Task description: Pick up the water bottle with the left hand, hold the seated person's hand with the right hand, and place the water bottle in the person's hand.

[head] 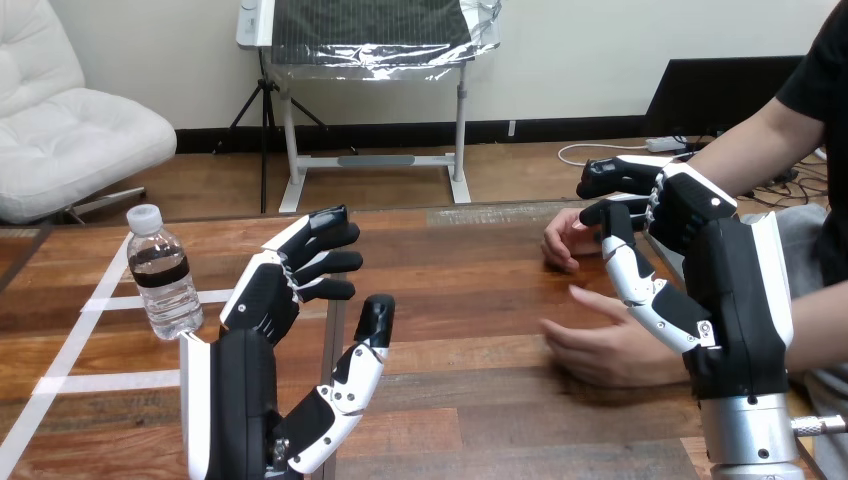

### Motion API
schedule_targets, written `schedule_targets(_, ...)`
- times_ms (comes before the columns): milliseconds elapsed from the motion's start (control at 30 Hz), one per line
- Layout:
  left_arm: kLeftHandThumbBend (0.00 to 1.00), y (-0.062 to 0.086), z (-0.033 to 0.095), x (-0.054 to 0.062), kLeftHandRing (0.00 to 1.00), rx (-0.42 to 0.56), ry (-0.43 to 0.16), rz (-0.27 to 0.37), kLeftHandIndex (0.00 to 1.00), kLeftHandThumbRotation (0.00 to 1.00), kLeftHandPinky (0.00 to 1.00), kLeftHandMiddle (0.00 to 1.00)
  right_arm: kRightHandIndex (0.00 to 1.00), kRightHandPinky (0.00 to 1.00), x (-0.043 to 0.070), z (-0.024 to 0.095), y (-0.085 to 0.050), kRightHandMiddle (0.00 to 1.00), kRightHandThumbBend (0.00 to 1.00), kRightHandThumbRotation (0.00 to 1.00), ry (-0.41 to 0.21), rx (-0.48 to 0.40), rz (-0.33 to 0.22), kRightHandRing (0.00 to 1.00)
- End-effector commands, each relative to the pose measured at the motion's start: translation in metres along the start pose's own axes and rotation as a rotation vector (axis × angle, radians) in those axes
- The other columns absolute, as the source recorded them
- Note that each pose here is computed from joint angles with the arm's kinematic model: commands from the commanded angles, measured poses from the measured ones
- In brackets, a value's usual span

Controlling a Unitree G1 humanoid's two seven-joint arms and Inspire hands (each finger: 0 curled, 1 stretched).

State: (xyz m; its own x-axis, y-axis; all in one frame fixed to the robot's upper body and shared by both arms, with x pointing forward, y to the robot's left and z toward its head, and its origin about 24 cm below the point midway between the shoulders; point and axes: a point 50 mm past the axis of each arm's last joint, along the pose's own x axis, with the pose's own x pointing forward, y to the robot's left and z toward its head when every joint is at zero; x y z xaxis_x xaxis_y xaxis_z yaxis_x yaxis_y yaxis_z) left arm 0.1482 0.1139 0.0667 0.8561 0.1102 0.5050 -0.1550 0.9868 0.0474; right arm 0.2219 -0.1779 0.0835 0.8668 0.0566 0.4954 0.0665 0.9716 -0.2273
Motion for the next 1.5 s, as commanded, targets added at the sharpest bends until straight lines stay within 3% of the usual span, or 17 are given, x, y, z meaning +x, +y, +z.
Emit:
schedule_targets(0, 0.39, -0.009, 0.012, 0.012, 0.66, -0.067, -0.056, 0.085, 0.74, 0.24, 0.58, 0.72, 0.62, 0.45, 0.016, 0.009, -0.004, 0.63, 0.24, 0.00, -0.086, 0.014, -0.012, 0.55)
schedule_targets(933, 0.38, -0.009, 0.012, 0.010, 0.67, -0.064, -0.054, 0.091, 0.74, 0.22, 0.58, 0.73, 0.62, 0.46, 0.016, 0.007, -0.006, 0.63, 0.25, 0.00, -0.069, -0.009, -0.004, 0.56)
schedule_targets(1267, 0.39, 0.005, 0.013, 0.013, 0.69, 0.044, -0.087, 0.221, 0.76, 0.20, 0.59, 0.75, 0.62, 0.47, 0.016, 0.007, -0.006, 0.64, 0.26, 0.00, -0.070, -0.011, -0.002, 0.56)
schedule_targets(1467, 0.39, 0.016, 0.013, 0.016, 0.71, 0.154, -0.120, 0.330, 0.77, 0.10, 0.62, 0.77, 0.62, 0.46, 0.016, 0.007, -0.006, 0.63, 0.27, 0.00, -0.069, -0.005, 0.001, 0.56)
